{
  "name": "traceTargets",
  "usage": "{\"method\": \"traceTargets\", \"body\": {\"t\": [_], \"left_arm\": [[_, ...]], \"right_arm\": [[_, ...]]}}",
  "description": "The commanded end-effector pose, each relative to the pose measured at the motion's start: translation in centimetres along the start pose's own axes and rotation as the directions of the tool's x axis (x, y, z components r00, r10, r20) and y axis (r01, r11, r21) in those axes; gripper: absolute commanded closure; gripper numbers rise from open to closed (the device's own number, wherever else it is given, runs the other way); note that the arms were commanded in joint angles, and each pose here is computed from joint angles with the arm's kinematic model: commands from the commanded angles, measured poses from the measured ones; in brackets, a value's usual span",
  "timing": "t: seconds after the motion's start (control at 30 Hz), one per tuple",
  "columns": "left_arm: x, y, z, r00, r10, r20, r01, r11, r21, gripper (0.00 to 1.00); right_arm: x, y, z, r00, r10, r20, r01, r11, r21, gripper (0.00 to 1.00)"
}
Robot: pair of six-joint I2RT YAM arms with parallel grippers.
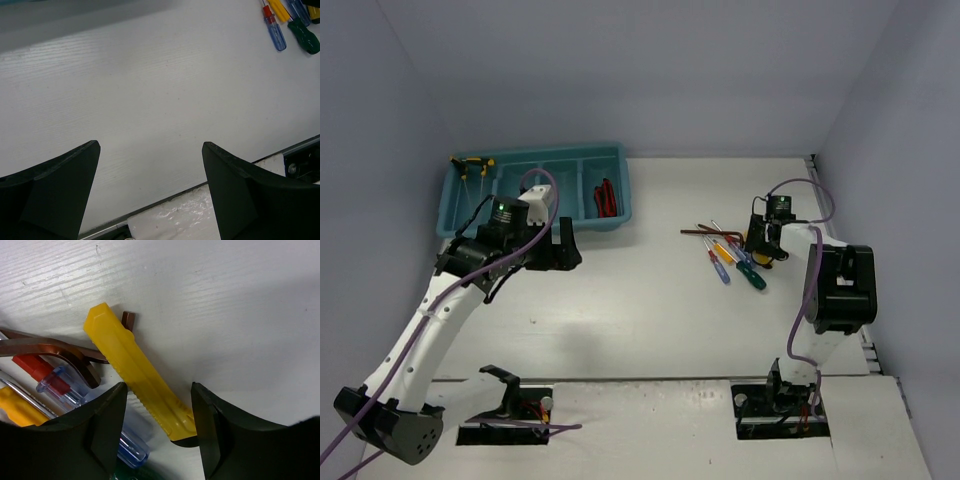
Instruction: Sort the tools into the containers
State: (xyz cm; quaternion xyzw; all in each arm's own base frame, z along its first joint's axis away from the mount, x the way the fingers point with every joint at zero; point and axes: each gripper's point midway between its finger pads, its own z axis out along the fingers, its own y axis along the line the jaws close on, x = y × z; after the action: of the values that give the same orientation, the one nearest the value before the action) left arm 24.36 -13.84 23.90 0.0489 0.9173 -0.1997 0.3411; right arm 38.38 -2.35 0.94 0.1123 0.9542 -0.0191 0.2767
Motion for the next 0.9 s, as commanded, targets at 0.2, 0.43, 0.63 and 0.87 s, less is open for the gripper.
{"method": "traceTargets", "body": {"t": [0.2,0.43,0.63,0.87], "left_arm": [[-1.6,-1.1,-0.8,0.997,0.038,0.072,-0.041,0.998,0.046,0.18],[-1.6,-0.9,-0.5,0.997,0.035,0.066,-0.038,0.999,0.034,0.18],[-1.6,0.0,-0.6,0.996,0.040,0.080,-0.038,0.999,-0.015,0.18],[-0.8,1.3,-1.5,0.993,0.017,0.116,-0.009,0.998,-0.068,0.19]], "right_arm": [[0.2,-0.5,-0.5,1.000,-0.018,0.023,0.017,0.999,0.035,0.97],[-7.0,3.8,-8.7,0.954,-0.031,0.298,0.033,0.999,-0.002,1.00],[-12.9,14.8,-16.1,0.894,0.015,0.449,0.115,0.958,-0.262,1.00],[-15.3,31.7,-17.9,0.869,-0.009,0.495,0.264,0.854,-0.448,1.00]]}}
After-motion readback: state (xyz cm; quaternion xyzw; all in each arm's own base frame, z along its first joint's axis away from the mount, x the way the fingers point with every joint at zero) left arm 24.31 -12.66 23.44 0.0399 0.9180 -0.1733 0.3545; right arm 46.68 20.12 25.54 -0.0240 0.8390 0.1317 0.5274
